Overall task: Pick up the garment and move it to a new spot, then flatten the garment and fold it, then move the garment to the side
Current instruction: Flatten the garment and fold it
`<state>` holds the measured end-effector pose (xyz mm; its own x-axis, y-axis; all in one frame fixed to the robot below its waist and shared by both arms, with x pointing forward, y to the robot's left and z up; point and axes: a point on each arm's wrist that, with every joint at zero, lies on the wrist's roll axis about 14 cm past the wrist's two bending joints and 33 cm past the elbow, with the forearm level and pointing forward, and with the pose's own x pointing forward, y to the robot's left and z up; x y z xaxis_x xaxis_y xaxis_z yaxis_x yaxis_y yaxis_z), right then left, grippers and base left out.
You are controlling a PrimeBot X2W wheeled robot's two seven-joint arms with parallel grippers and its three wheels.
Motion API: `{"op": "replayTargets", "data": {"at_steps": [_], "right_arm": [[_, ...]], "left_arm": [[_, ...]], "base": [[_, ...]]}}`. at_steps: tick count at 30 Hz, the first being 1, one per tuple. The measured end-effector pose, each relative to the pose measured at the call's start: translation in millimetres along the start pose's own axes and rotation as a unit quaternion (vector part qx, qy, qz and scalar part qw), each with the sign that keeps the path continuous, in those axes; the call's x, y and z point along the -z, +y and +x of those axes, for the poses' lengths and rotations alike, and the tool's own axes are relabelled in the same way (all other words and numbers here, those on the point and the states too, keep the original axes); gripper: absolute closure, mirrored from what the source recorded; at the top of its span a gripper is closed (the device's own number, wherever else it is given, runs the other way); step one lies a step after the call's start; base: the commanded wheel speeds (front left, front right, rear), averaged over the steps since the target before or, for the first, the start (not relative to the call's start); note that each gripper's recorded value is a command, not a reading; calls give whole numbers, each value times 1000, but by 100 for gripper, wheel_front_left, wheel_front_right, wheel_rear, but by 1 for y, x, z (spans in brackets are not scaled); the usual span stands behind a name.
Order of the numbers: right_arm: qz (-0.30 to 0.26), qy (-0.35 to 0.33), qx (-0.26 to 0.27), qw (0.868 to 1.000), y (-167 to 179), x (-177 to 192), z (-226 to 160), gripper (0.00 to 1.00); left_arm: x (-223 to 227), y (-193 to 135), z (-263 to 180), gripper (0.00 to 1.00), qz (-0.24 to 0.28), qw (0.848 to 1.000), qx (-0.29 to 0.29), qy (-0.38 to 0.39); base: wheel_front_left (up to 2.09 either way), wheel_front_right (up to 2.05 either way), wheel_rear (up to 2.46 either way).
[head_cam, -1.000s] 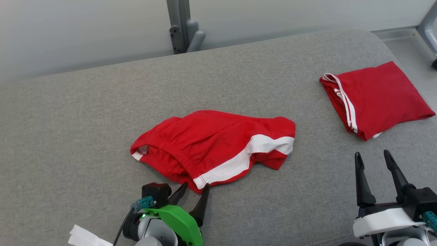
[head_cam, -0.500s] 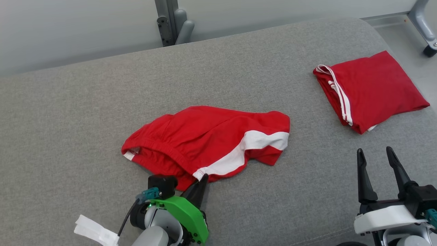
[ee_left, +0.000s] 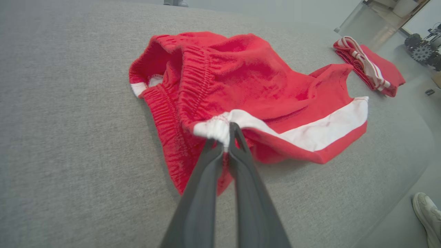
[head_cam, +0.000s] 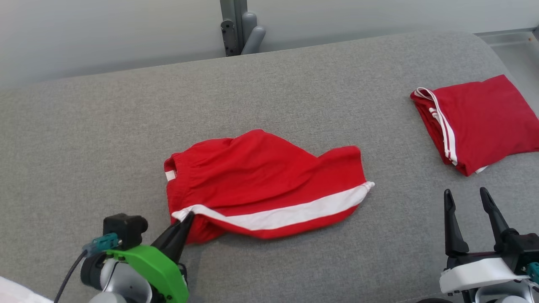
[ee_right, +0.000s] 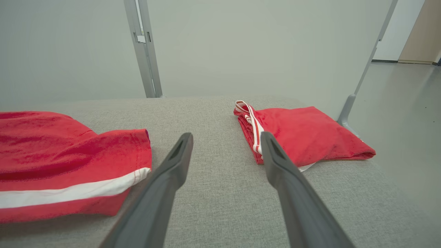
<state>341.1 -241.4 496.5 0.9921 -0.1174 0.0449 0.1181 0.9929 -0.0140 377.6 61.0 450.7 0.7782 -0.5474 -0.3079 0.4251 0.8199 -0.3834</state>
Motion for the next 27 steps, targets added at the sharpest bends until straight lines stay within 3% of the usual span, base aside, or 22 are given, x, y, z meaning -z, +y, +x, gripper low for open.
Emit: {"op": "replayTargets", "data": {"at_steps": [4, 10, 11, 12, 13, 14, 15, 27], "right_arm": [[4, 2, -15, 1000, 10, 2, 5, 0], [6, 9, -29, 1000, 20, 8, 10, 0], [6, 11, -31, 999, 21, 9, 11, 0], [6, 12, -33, 999, 22, 9, 11, 0], [6, 12, -36, 999, 24, 10, 12, 0], [5, 12, -38, 999, 25, 10, 12, 0], [4, 12, -40, 999, 26, 10, 13, 0], [-23, -29, -51, 998, 19, -18, 12, 0]], "left_arm": [[10, 27, -23, 100, -2, 999, -50, 15], [34, 20, -30, 100, -44, 997, -52, 30], [37, 19, -30, 87, -47, 997, -52, 31], [38, 19, -30, 65, -52, 997, -54, 28], [40, 18, -30, 53, -54, 997, -55, 27], [42, 18, -30, 14, -54, 997, -56, 27], [42, 18, -30, 0, -55, 997, -58, 24], [18, 39, -64, 0, -4, 990, -118, -82]], "base": [[0, 0, 0], [0, 0, 0], [0, 0, 0], [0, 0, 0], [0, 0, 0], [0, 0, 0], [0, 0, 0], [0, 0, 0]]}}
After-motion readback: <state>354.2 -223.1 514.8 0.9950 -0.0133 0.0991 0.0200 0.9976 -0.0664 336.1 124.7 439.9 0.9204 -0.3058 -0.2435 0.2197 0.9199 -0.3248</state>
